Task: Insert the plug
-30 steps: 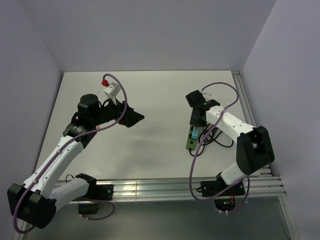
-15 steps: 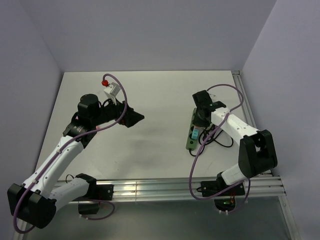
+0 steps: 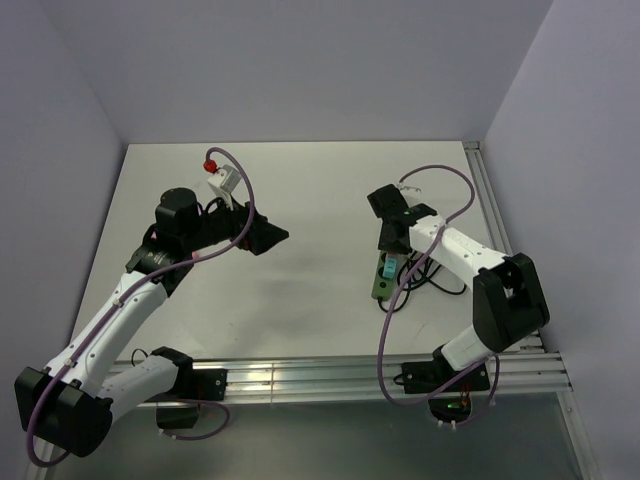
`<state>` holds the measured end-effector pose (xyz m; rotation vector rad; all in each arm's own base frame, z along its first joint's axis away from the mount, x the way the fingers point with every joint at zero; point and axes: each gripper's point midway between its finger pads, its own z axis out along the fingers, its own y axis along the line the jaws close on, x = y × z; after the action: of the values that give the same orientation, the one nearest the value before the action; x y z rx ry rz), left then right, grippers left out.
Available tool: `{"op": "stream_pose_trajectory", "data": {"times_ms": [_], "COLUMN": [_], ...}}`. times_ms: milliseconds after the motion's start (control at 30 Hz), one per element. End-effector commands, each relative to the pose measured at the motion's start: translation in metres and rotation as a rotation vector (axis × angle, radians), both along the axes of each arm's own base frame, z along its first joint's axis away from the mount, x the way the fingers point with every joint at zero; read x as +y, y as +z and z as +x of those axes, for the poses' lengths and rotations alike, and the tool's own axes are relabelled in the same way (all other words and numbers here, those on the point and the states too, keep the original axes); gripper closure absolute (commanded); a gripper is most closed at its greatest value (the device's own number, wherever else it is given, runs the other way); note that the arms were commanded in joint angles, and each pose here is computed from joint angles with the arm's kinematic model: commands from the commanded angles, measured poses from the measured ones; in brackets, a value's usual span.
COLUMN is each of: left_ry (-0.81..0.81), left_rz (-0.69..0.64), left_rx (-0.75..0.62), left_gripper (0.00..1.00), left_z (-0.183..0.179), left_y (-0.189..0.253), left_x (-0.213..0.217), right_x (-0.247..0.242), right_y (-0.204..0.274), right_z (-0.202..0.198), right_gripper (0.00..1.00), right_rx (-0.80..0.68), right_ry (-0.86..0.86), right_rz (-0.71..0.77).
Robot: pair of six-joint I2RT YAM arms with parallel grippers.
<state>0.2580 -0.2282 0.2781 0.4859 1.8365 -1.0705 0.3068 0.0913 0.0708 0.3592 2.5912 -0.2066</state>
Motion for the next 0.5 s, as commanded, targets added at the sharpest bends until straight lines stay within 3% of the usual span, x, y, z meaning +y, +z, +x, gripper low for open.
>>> {"op": "stream_pose_trajectory", "data": {"times_ms": [0,67,200,467], "left_ry": [-0.027,-0.024,-0.024,-0.030], "left_rz": [-0.023,-0.023,-0.021,-0.024], "left_rx": [-0.061,-0.064,-0.061,-0.063], "left_gripper": [0.01,0.00,0.01,0.00], "left_z": [-0.001,-0.001,0.000,-0.001], "left_y": [0.013,0.013,0.012,0.013], "left_x": [-0.003,-0.003,-0.003,-0.003], "right_x": [-0.025,-0.021,-0.024,-0.013], "right_y": [-0.048,-0.056,-0.064,-0.059], "right_z": [-0.034,-0.036,-0.036,-0.030], "right_gripper": [1.00,1.00,1.00,1.00], "right_rx": [0.142,0.156,0.160,0.167], "right_ry": [-0.038,-0.035,-0.046,-0.017], "right_rz": [-0.070,0.031,0.066,-0.026]}}
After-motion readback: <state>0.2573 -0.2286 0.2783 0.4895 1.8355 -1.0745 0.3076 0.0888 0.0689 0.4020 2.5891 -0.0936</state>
